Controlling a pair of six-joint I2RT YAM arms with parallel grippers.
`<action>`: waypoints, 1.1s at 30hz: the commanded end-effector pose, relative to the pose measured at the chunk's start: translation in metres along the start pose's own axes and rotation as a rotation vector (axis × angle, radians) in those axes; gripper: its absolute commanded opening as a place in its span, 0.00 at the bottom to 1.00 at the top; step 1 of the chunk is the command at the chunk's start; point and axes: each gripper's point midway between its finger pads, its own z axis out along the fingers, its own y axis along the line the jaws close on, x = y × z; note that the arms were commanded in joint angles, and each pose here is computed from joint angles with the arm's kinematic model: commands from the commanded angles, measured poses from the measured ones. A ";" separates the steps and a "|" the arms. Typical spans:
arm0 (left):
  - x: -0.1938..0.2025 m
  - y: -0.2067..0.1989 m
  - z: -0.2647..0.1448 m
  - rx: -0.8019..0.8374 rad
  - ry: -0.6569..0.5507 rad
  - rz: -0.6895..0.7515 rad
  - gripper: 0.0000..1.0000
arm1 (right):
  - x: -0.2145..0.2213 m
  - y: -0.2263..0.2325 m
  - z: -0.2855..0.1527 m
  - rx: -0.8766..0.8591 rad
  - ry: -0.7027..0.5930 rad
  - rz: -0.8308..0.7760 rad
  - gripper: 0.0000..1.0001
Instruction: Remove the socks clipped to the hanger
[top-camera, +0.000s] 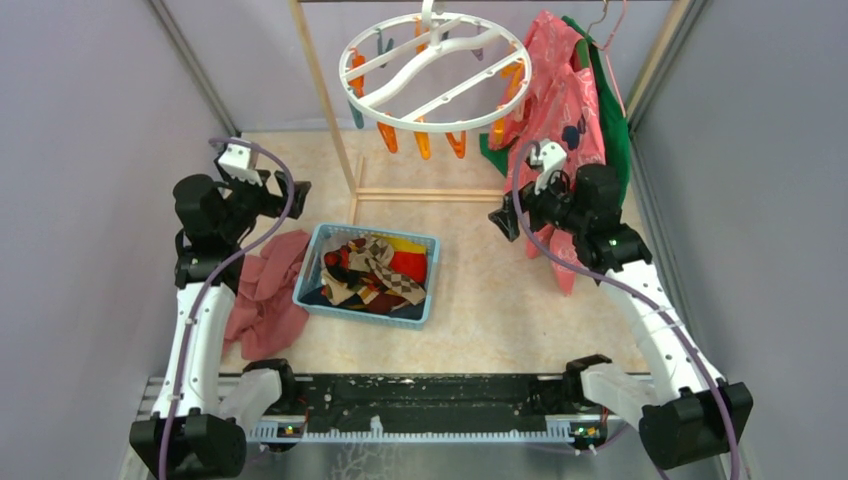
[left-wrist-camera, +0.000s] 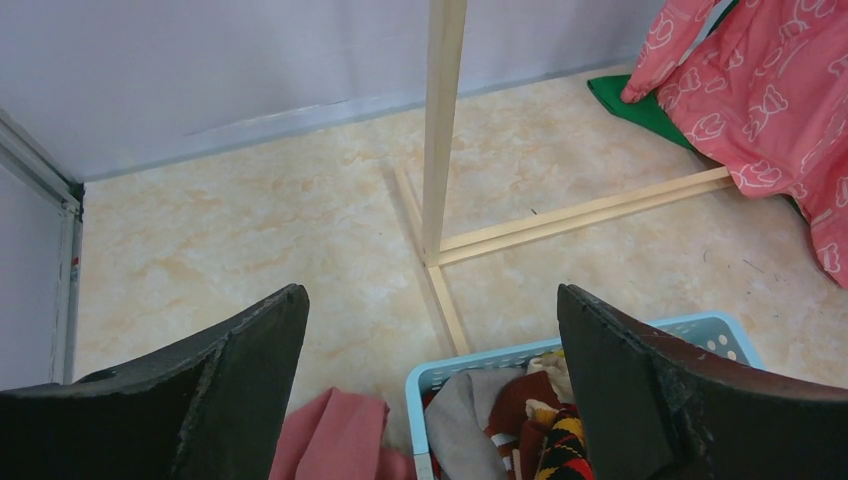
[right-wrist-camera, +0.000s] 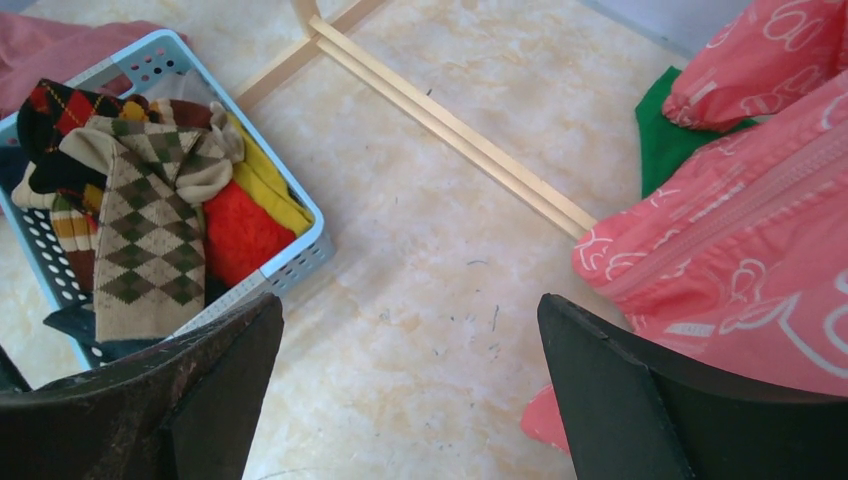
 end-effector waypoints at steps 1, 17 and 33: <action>-0.030 0.000 -0.004 0.002 -0.079 0.048 0.99 | -0.044 -0.005 -0.024 0.081 -0.166 -0.119 0.98; -0.015 -0.025 -0.027 0.102 -0.069 0.100 0.99 | -0.052 -0.022 -0.048 0.232 -0.254 -0.159 0.99; -0.020 -0.042 -0.035 0.192 -0.055 0.098 0.99 | -0.051 -0.024 -0.049 0.241 -0.252 -0.155 0.98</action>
